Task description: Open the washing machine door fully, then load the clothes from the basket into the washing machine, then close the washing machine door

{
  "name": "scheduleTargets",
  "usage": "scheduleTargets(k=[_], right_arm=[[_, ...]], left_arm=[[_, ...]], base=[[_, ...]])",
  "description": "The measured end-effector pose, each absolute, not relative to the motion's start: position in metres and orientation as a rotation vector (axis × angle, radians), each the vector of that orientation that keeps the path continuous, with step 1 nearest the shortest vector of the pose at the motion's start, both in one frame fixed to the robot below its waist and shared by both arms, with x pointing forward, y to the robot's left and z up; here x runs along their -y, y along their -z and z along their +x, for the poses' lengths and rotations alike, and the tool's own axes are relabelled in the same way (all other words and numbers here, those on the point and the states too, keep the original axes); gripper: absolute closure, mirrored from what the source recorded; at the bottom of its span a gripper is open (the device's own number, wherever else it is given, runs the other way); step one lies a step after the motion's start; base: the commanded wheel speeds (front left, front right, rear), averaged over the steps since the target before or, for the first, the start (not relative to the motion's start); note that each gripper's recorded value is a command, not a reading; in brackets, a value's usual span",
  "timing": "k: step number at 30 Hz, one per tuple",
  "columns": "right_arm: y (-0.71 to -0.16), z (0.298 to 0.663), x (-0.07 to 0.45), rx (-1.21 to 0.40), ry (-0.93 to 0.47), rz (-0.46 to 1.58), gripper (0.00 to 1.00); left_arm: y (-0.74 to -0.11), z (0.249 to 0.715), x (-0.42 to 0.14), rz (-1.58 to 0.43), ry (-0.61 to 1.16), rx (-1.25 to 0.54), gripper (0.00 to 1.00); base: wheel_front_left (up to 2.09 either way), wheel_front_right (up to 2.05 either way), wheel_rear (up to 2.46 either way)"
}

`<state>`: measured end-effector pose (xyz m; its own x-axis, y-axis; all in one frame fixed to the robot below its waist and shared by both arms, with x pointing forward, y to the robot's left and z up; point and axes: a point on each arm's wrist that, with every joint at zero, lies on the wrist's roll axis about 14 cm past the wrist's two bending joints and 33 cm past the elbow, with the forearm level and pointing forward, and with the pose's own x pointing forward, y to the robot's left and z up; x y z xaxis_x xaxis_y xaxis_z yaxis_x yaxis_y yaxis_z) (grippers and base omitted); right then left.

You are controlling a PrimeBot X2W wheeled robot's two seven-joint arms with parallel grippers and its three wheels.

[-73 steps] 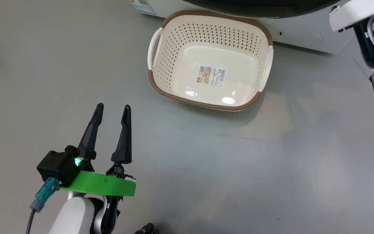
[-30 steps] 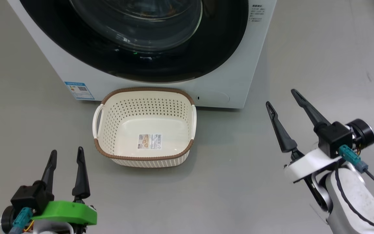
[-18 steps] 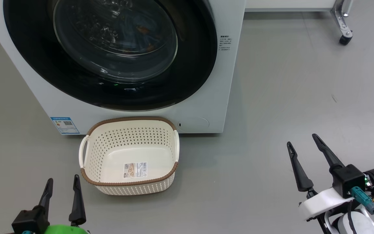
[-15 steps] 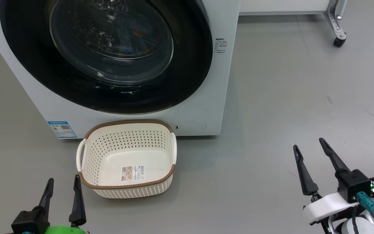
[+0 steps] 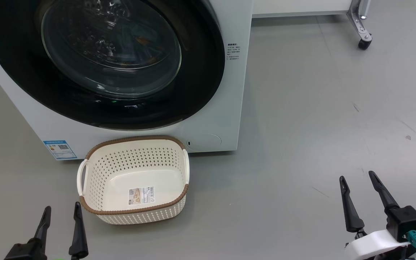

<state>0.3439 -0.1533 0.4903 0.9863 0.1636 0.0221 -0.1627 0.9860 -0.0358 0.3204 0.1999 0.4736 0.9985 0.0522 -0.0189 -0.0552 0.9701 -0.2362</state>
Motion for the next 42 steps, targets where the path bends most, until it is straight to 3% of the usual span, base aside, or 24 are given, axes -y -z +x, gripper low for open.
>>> scheduleTargets(k=[10, 11, 24, 42], right_arm=[[-0.494, 0.345, 0.161, 0.038, -0.138, -0.033, 0.00], [-0.495, 0.345, 0.161, 0.040, -0.138, -0.033, 1.00], [-0.467, 0.331, 0.156, -0.053, -0.121, 0.052, 1.00], [-0.465, 0.334, 0.168, -0.095, -0.020, 0.386, 1.00]], left_arm=[[-0.476, 0.320, -0.214, -0.232, -0.096, 0.001, 0.00], [-0.476, 0.319, -0.217, -0.230, -0.103, 0.002, 1.00], [-0.445, 0.312, -0.213, -0.317, -0.139, -0.105, 1.00], [-0.439, 0.323, -0.216, -0.583, -0.185, -0.142, 1.00]], base=[[0.00, 0.00, 0.00], [0.00, 0.00, 0.00], [0.00, 0.00, 0.00], [0.00, 0.00, 0.00]])
